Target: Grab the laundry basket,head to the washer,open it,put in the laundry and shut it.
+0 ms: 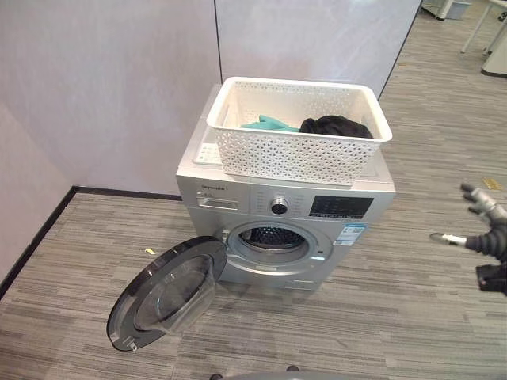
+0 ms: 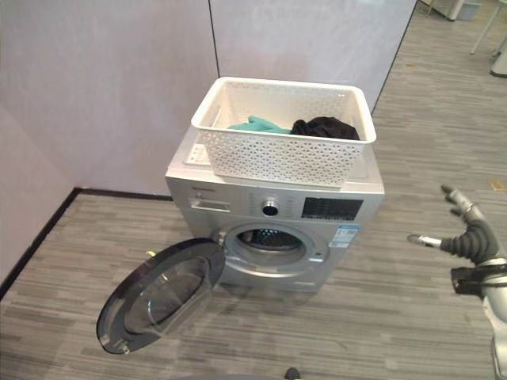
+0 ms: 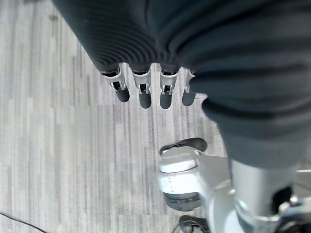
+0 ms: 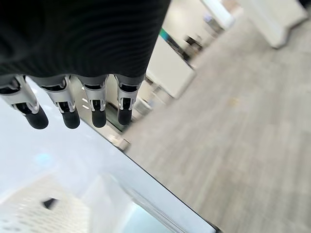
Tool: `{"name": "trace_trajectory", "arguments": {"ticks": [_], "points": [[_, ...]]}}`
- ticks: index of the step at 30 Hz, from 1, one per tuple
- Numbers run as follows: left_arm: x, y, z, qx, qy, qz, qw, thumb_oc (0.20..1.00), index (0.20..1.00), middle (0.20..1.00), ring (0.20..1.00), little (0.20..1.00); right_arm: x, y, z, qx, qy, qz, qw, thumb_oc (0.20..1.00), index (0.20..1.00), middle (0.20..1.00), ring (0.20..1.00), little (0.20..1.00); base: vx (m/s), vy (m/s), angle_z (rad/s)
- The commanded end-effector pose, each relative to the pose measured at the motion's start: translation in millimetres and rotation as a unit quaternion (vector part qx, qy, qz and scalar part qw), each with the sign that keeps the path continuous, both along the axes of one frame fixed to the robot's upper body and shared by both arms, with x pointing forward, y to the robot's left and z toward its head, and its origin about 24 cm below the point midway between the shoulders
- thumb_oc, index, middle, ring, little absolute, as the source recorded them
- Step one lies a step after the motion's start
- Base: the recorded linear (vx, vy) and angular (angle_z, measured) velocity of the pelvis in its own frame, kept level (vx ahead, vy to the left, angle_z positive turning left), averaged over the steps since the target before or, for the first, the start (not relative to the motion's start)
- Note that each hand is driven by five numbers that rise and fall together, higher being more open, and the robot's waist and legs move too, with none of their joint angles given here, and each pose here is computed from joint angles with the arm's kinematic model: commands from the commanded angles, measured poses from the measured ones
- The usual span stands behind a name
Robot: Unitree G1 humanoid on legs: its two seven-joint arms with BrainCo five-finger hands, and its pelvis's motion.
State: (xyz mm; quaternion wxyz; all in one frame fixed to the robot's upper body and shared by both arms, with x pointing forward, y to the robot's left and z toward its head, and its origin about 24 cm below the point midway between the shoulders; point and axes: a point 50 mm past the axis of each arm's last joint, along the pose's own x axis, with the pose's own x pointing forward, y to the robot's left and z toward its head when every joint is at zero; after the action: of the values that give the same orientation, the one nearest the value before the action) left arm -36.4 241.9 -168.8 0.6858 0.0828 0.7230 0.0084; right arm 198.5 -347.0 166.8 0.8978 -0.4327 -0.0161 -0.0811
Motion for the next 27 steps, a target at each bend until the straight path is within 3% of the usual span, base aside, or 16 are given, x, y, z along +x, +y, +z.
{"name": "trace_trajectory", "arguments": {"ticks": [1, 9, 14, 15, 19, 27], "points": [[-7, 44, 14, 0.050, 0.019, -0.027, 0.998, 1.000, 1.000, 1.000, 1.000, 1.000, 11, 2, 59, -0.095, -0.094, 0.019, 0.991, 1.000, 1.000, 1.000, 1.000, 1.000, 0.00, 0.017, 0.07], [-9, 55, 19, 0.065, 0.005, -0.015, 0.998, 1.000, 1.000, 1.000, 1.000, 1.000, 75, 3, 107, -0.056, -0.078, 0.078, 0.992, 1.000, 1.000, 1.000, 1.000, 1.000, 0.00, -0.005, 0.15], [-11, 65, 24, 0.083, 0.006, -0.008, 0.997, 1.000, 1.000, 1.000, 1.000, 1.000, 103, 12, 137, -0.080, -0.070, 0.080, 0.991, 1.000, 1.000, 1.000, 1.000, 1.000, 0.02, -0.007, 0.10], [-7, 79, 30, 0.103, 0.004, -0.016, 0.995, 1.000, 1.000, 1.000, 1.000, 1.000, 112, 15, 147, -0.119, -0.037, 0.074, 0.989, 1.000, 1.000, 1.000, 1.000, 1.000, 0.02, -0.022, 0.19], [-2, 86, 33, 0.113, -0.006, -0.008, 0.994, 1.000, 1.000, 1.000, 1.000, 1.000, 138, 24, 162, -0.159, -0.005, 0.052, 0.986, 1.000, 1.000, 1.000, 1.000, 1.000, 0.01, -0.008, 0.19], [20, 94, 35, 0.124, -0.041, -0.012, 0.991, 1.000, 1.000, 1.000, 1.000, 1.000, 159, 33, 175, -0.215, 0.048, 0.012, 0.975, 1.000, 1.000, 1.000, 1.000, 1.000, 0.01, 0.002, 0.21]]}}
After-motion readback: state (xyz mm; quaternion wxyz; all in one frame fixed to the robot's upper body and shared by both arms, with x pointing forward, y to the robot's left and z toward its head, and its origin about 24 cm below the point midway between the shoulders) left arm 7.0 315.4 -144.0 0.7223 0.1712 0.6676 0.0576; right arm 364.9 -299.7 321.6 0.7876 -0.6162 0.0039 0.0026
